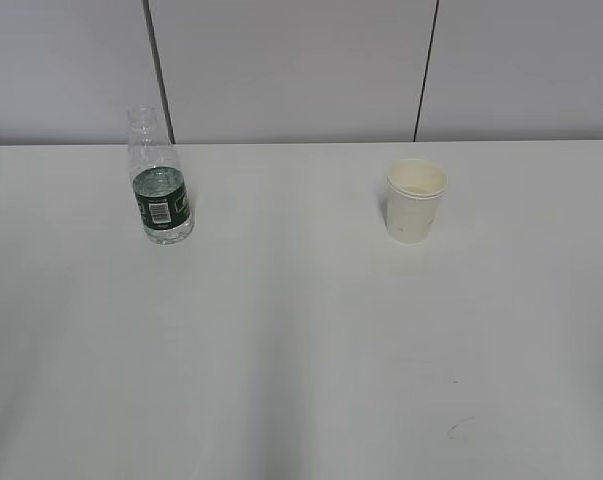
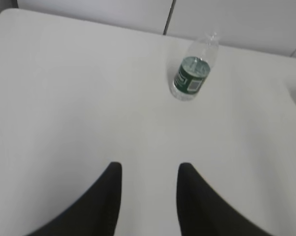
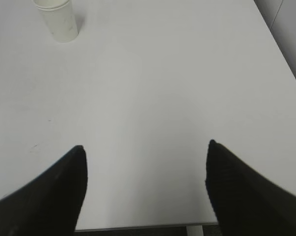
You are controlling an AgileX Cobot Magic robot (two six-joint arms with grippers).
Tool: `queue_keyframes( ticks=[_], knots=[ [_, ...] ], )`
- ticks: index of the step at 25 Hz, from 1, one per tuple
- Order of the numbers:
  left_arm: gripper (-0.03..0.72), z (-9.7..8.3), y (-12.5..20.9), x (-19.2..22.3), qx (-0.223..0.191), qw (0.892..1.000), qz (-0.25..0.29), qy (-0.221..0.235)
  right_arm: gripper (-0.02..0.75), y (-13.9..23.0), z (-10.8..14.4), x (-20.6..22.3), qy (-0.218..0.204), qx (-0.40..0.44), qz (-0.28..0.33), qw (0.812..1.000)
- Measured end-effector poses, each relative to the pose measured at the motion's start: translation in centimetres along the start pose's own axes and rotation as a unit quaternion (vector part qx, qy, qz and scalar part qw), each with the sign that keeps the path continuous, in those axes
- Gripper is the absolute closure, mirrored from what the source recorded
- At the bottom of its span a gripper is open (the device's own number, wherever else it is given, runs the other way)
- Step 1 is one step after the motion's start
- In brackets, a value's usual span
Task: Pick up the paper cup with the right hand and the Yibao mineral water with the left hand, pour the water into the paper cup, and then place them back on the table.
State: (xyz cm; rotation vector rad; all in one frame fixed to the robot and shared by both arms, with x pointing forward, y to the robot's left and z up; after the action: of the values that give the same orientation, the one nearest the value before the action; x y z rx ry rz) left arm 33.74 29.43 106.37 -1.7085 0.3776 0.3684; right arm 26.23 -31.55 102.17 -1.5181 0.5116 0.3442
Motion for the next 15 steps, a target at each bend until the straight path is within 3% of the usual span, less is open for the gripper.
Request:
queue_keyframes(
  ticks=[7, 15],
  knots=[
    [0.443, 0.4, 1.7, -1.5, 0.030, 0.994, 0.101, -0.022, 0.153, 0.0, 0.0, 0.0, 0.000, 0.000, -0.001, 1.000],
    [0.443, 0.5, 2.6, -5.1, 0.058, 0.998, 0.018, -0.021, 0.153, 0.0, 0.0, 0.0, 0.000, 0.000, -0.001, 1.000]
  ],
)
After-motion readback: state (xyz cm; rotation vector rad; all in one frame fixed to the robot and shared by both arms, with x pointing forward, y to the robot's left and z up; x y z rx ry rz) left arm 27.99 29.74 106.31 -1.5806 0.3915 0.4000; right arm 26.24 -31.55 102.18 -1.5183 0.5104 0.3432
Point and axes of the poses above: a point on each arm's last joint axis where the gripper is mounted, x pointing out along that axis toward the gripper, z along the wrist's bending axis when the last joint is at zero, y = z × x, the point moved 4 cm from there along x, pointing out along that axis toward the gripper
